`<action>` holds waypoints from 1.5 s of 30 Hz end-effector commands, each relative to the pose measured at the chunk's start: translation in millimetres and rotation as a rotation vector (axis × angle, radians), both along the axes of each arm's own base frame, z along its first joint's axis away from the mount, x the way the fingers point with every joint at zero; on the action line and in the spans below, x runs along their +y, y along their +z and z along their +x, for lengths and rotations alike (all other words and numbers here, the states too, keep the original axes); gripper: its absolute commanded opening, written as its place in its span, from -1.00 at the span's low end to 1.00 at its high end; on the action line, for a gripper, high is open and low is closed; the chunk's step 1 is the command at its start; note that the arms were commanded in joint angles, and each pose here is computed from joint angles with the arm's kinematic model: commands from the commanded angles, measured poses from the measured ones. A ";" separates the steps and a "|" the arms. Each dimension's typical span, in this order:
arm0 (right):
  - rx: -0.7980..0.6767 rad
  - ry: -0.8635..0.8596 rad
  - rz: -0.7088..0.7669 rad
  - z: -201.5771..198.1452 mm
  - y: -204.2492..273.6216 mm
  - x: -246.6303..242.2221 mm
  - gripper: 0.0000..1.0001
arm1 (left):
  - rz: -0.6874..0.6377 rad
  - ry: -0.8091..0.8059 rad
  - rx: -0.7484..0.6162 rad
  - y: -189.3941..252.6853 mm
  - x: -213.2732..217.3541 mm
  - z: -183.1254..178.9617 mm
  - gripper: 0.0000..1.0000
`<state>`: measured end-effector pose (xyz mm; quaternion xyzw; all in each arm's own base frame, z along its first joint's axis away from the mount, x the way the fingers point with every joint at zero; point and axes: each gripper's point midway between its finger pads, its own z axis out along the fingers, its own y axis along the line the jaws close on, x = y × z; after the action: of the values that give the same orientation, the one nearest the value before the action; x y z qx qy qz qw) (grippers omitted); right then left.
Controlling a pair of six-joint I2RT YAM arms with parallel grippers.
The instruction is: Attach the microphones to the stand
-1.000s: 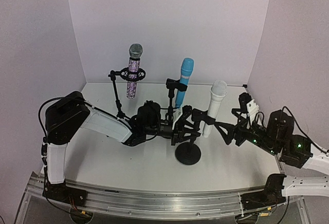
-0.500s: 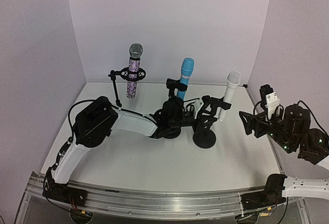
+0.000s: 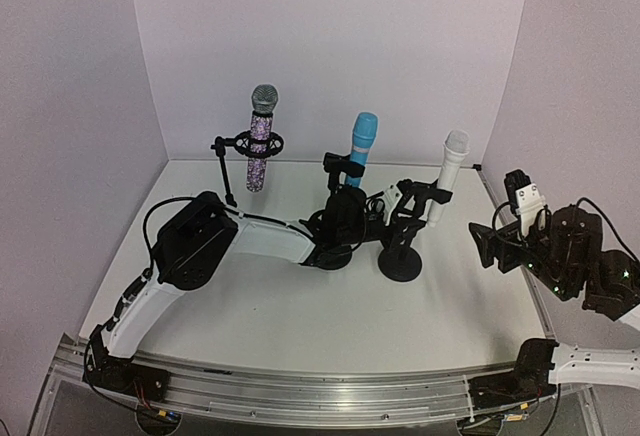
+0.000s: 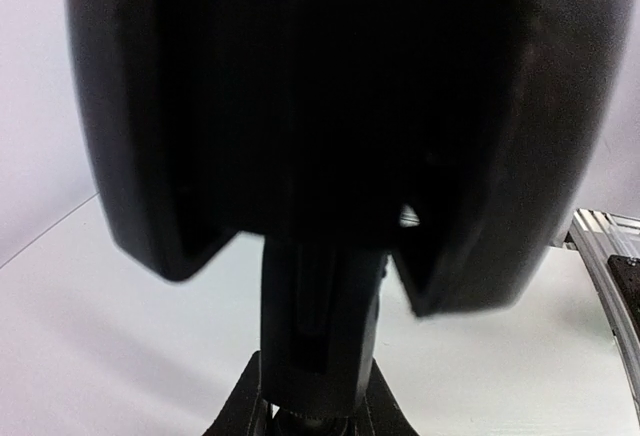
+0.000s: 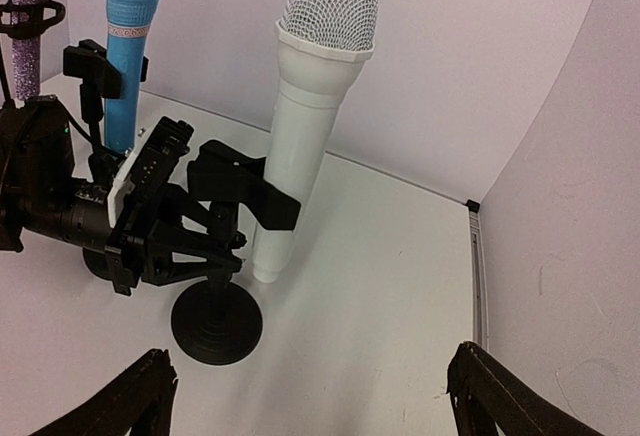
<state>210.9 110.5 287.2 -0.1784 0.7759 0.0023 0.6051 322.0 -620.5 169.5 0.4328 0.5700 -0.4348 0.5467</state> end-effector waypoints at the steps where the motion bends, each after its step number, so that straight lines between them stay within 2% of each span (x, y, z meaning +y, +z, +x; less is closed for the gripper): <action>1: -0.096 -0.020 0.139 -15.6 37.7 -27.7 0.84 | -0.114 0.020 -0.023 37.3 -6.4 5.3 -1.00; 12: -0.072 0.005 0.111 -12.1 34.3 -16.8 0.84 | -0.113 -0.016 0.020 18.4 -7.8 0.1 -1.00; 14: -0.072 0.006 0.109 -12.0 34.3 -16.5 0.84 | -0.108 -0.025 0.019 16.8 -6.7 -2.2 -0.94; 15: -0.072 0.008 0.109 -12.1 34.4 -16.1 0.84 | -0.106 -0.034 0.020 16.3 -5.4 -4.7 -0.79; 16: -0.072 0.010 0.112 -12.4 35.0 -16.1 0.84 | -0.103 -0.039 0.024 15.5 -3.7 -6.4 -0.55; 19: -0.072 0.016 0.115 -12.9 35.7 -15.3 0.84 | -0.102 -0.057 0.030 18.5 2.0 -13.9 -0.07; 25: -0.053 0.017 0.105 -10.7 27.3 -11.4 0.85 | -0.083 -0.100 0.035 25.6 16.0 -30.6 0.37; 30: -0.001 0.005 0.055 -4.1 5.8 -3.1 0.92 | -0.035 -0.145 0.061 30.7 39.3 -54.0 0.51; 36: 0.107 -0.043 0.013 4.4 -25.0 5.9 0.97 | 0.049 -0.174 0.077 35.9 78.3 -86.9 0.56; 40: 0.185 -0.135 0.051 9.2 -39.9 1.3 0.97 | 0.061 -0.142 0.078 48.2 107.3 -106.1 0.57; 45: 0.316 -0.313 0.152 15.4 -52.2 -27.0 0.97 | 0.054 -0.138 0.003 74.5 138.7 -132.5 0.58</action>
<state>223.5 107.1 229.7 -0.1117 0.8539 -0.0194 0.5080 208.7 -502.9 212.6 0.4738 0.5763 -0.4688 0.4729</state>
